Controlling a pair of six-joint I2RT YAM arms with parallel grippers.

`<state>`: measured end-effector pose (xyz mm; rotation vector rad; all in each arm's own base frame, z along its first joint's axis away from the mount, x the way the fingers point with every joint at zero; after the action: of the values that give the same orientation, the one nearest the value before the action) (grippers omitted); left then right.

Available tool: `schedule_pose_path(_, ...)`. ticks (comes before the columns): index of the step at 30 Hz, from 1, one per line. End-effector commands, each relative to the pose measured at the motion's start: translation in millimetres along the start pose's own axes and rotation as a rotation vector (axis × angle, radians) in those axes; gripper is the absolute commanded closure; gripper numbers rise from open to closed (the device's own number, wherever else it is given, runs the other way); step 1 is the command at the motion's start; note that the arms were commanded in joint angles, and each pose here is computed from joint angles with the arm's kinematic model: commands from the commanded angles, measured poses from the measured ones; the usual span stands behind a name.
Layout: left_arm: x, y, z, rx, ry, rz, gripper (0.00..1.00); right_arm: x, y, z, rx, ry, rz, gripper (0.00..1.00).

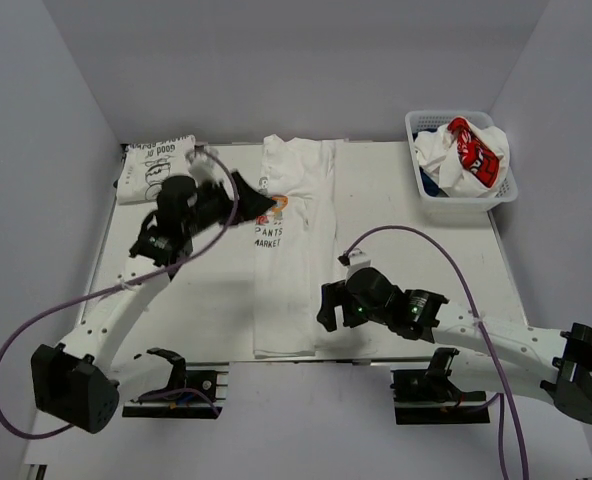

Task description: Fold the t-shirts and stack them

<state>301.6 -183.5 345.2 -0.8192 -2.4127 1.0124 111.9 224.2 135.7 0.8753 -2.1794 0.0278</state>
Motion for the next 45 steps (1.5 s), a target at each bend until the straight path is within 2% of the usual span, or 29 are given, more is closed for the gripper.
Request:
schedule_pose_path(1, 21, 99, 127, 0.260, 0.332, -0.290, 0.00, -3, -4, 15, -0.109, 0.053, 0.021, 0.10)
schedule_pose_path(2, 43, 110, 153, 0.309, 0.401, -0.360, 0.00, -5, -6, 23, -0.124, 0.087, 0.027, 0.10)
schedule_pose_path(5, 77, 116, 200, 0.402, 0.542, -0.399, 0.00, -6, -10, 45, -0.175, 0.181, 0.037, 0.10)
schedule_pose_path(7, 99, 112, 219, 0.424, 0.589, -0.397, 0.00, -4, -11, 58, -0.214, 0.227, 0.026, 0.10)
schedule_pose_path(10, 130, 123, 248, 0.449, 0.682, -0.475, 0.00, -5, -14, 69, -0.269, 0.214, 0.011, 0.10)
schedule_pose_path(13, 144, 126, 268, 0.481, 0.759, -0.474, 0.00, -5, -14, 72, -0.287, 0.191, -0.029, 0.10)
schedule_pose_path(17, 162, 142, 291, 0.509, 0.836, -0.572, 0.00, -6, -15, 76, -0.297, 0.204, -0.024, 0.10)
schedule_pose_path(22, 159, 150, 303, 0.504, 0.873, -0.600, 0.16, -8, -12, 83, -0.291, 0.269, -0.052, 0.10)
schedule_pose_path(24, 154, 144, 307, 0.502, 0.905, -0.543, 0.28, -9, -12, 87, -0.294, 0.301, -0.051, 0.10)
schedule_pose_path(25, 153, 146, 308, 0.506, 0.913, -0.554, 0.34, -10, -12, 88, -0.293, 0.308, -0.052, 0.12)
schedule_pose_path(26, 153, 145, 310, 0.497, 0.923, -0.549, 0.41, -12, -14, 91, -0.298, 0.324, -0.041, 0.19)
schedule_pose_path(27, 154, 143, 312, 0.500, 0.930, -0.551, 0.58, -13, -14, 91, -0.298, 0.328, -0.035, 0.27)
schedule_pose_path(28, 148, 143, 308, 0.486, 0.909, -0.557, 0.68, -14, -16, 91, -0.304, 0.330, -0.020, 0.38)
schedule_pose_path(29, 145, 141, 306, 0.469, 0.900, -0.546, 0.78, -18, -19, 88, -0.303, 0.322, 0.021, 0.58)
schedule_pose_path(30, 141, 140, 303, 0.459, 0.884, -0.544, 0.91, -19, -24, 89, -0.312, 0.323, 0.069, 0.67)
schedule_pose_path(31, 135, 139, 299, 0.429, 0.852, -0.549, 0.98, -21, -29, 87, -0.309, 0.308, 0.114, 0.72)
schedule_pose_path(32, 132, 139, 296, 0.419, 0.835, -0.550, 1.00, -24, -32, 82, -0.306, 0.301, 0.147, 0.84)
schedule_pose_path(36, 117, 130, 286, 0.407, 0.807, -0.508, 1.00, -26, -26, 63, -0.255, 0.258, 0.128, 0.98)
schedule_pose_path(41, 92, 106, 256, 0.308, 0.717, -0.390, 1.00, -24, -21, 36, -0.219, 0.167, 0.113, 1.00)
schedule_pose_path(45, 75, 93, 225, 0.221, 0.599, -0.395, 1.00, -23, -21, -5, -0.194, 0.027, 0.150, 1.00)
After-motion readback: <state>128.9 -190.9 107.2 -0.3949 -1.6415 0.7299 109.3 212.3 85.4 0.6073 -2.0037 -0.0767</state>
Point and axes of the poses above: each gripper's point midway between its finger pads, its own x axis back along the fingers, its own y axis along the line the jaws close on, z = x × y, the point moved 5 cm from there along x, back along the fingers, and after that the axes turned 8 degrees about x, right-handed, at the moved point
